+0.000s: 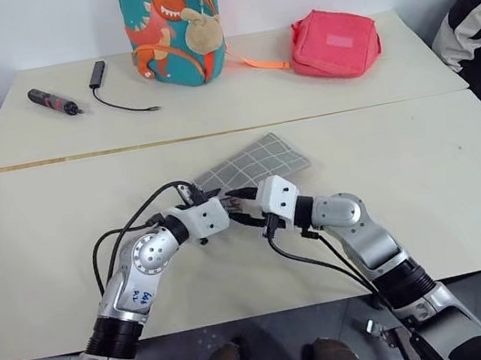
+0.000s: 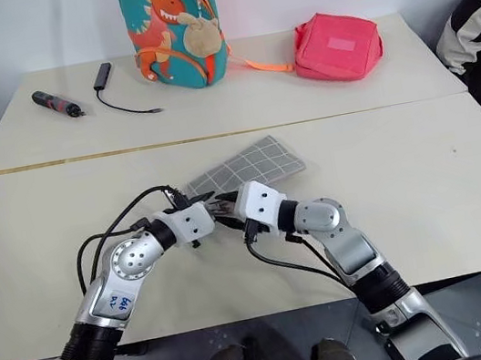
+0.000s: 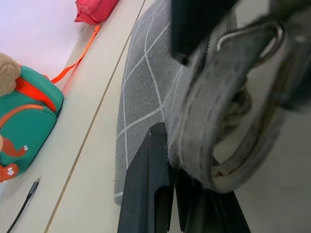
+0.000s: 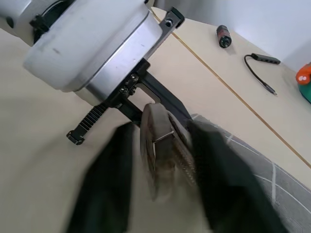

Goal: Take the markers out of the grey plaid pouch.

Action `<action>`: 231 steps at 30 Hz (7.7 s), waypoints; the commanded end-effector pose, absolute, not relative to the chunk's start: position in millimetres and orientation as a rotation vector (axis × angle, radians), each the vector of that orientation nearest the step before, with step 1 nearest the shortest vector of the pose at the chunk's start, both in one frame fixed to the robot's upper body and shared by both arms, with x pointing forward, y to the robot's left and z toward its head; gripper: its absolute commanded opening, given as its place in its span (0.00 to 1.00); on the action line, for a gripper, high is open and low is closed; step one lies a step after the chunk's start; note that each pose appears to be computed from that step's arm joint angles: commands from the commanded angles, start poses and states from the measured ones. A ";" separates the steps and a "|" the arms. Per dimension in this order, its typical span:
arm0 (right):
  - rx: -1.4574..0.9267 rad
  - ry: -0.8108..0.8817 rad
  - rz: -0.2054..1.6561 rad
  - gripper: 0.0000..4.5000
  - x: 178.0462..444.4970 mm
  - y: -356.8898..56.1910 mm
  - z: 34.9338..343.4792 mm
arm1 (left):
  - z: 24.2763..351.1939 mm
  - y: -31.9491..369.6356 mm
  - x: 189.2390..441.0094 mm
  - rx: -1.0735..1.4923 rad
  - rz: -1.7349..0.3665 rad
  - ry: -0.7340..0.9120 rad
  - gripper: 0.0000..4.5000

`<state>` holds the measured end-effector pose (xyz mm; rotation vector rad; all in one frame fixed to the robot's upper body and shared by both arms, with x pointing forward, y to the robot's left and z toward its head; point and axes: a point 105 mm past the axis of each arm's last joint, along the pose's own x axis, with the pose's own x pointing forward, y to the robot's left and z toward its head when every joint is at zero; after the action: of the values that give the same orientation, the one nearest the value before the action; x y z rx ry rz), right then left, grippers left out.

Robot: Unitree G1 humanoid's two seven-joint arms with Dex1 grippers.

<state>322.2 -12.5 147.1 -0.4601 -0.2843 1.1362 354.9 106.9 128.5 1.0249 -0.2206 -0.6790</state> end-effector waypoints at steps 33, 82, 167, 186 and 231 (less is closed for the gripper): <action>-0.508 -0.329 1.212 0.04 309.8 2.0 159.0 | 116.2 95.7 349.0 1.073 -0.719 -0.206 0.00; 0.207 0.209 1.004 0.99 298.6 -20.8 117.2 | 147.3 85.3 357.7 1.048 -0.651 -0.300 0.00; 0.400 0.133 0.748 0.01 323.1 -76.2 130.9 | 147.1 92.3 345.6 1.014 -0.657 -0.270 0.00; 0.126 -0.057 0.996 0.43 297.7 -49.4 167.4 | 140.3 93.9 348.3 1.011 -0.659 -0.245 0.00; -0.512 -0.212 1.083 0.01 312.7 -23.5 156.8 | 128.8 71.7 347.7 1.298 -0.745 -0.311 0.00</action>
<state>310.5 -23.0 149.0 -0.5060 -0.1889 1.1025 349.0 75.1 130.4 1.2965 -0.3002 -0.7361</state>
